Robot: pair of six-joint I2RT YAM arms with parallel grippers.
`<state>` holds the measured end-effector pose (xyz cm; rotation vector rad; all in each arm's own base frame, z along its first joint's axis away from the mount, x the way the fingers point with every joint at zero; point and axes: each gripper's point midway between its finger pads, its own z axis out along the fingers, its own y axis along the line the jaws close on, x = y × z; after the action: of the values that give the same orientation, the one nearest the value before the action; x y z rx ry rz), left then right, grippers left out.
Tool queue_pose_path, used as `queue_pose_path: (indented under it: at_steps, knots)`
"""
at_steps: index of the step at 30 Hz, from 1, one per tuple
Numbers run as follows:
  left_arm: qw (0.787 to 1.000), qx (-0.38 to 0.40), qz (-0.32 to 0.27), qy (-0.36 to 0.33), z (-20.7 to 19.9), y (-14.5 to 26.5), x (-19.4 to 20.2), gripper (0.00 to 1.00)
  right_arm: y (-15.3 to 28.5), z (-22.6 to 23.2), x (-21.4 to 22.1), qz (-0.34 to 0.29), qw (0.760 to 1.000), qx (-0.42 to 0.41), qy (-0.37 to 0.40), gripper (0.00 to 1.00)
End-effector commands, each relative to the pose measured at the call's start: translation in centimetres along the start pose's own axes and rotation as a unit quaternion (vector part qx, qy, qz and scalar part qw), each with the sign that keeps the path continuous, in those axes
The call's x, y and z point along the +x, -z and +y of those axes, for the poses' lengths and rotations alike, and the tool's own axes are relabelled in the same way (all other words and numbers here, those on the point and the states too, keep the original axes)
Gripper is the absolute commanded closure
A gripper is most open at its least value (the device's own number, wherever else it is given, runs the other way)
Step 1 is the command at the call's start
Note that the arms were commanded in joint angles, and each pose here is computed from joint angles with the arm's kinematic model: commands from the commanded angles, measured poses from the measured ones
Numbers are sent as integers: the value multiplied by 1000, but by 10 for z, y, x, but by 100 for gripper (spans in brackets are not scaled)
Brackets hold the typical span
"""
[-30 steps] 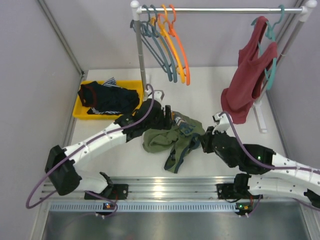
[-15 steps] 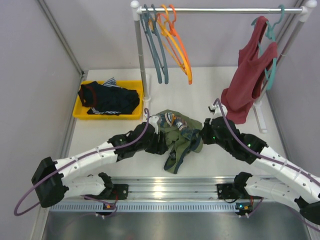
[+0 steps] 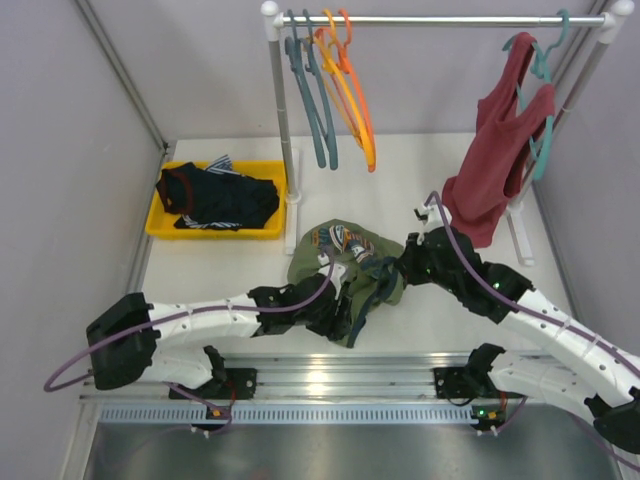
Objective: Place the tank top on the hanger
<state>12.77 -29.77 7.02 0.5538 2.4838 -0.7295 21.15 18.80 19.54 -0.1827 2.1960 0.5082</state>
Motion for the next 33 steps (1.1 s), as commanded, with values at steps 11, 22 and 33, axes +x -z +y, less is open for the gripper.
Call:
queue_pose_path:
  at_steps: [11, 22, 33]
  knots:
    - [1000, 16, 13, -18, -19, -14, 23, 66, 9, 3, -21, -28, 1000, -12, -4, 97]
    - [997, 23, -64, -44, -48, 58, -47, 100, 41, 5, -64, -71, 997, -1, 9, 98]
    - [930, 75, -357, -47, -123, 281, -240, 100, 135, 28, -204, -222, 974, 4, 31, 98]
